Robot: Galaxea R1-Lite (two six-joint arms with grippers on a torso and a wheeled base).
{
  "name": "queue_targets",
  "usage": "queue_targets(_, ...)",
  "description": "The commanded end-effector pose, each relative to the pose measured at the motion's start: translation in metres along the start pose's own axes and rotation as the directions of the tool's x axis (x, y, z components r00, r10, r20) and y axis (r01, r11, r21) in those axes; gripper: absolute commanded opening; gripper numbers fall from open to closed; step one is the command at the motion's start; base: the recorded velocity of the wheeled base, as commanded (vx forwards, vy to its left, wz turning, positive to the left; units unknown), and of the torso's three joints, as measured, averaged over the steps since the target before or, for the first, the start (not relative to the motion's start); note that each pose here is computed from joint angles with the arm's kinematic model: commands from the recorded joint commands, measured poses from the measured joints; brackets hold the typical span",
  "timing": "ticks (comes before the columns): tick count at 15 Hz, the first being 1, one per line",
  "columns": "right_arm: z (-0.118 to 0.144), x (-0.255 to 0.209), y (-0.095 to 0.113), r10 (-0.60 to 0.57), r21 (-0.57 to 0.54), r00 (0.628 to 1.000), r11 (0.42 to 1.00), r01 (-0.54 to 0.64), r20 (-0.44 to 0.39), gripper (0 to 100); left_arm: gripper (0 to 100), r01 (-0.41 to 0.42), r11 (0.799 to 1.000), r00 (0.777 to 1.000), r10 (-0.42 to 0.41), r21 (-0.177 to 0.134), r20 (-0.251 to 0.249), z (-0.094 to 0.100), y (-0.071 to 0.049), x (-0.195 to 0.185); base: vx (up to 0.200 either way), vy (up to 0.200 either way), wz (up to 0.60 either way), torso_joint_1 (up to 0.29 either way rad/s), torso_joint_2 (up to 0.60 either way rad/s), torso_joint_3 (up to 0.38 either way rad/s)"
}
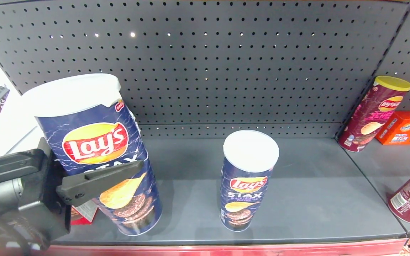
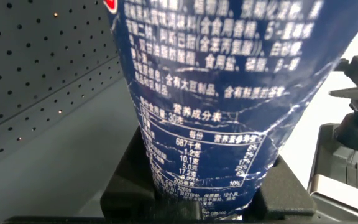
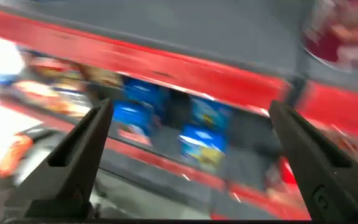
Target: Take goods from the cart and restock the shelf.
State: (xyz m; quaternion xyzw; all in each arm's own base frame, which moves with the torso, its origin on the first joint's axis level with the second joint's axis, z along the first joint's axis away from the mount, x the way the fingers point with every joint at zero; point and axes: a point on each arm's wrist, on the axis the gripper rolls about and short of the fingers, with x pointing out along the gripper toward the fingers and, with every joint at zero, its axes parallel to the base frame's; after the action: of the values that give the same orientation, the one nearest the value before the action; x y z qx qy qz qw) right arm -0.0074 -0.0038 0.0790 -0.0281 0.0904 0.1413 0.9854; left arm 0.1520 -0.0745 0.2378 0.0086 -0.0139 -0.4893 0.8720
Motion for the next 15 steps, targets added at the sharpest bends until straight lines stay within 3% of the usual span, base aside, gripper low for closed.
queue_targets(1,0.001,0.006,0.001,-0.212,0.041,0.973,0.976,0.216,-0.087,100,0,0.002,1.0,1.0,-0.002,0.002,0.0,0.0,0.0,0.0,0.0,0.0,0.0,0.0,0.0,0.0)
queue_targets(2,-0.001,-0.004,0.003,-0.222,0.048,0.974,0.974,0.22,0.046,100,0,0.002,1.0,1.0,-0.002,0.001,-0.001,-0.001,-0.001,0.0,0.0,0.0,0.0,0.0,0.0,0.0)
queue_targets(3,-0.003,-0.007,0.003,-0.223,0.054,0.971,0.974,0.218,0.091,100,0,0.002,1.0,1.0,-0.002,0.001,-0.001,-0.001,-0.001,-0.001,0.0,0.0,0.0,0.0,0.0,0.0)
queue_targets(15,-0.002,-0.007,0.003,-0.243,0.057,0.967,0.969,0.239,0.079,100,0,-0.015,1.0,1.0,0.015,-0.002,-0.001,0.006,0.009,0.01,0.0,0.0,0.0,0.0,0.0,0.0)
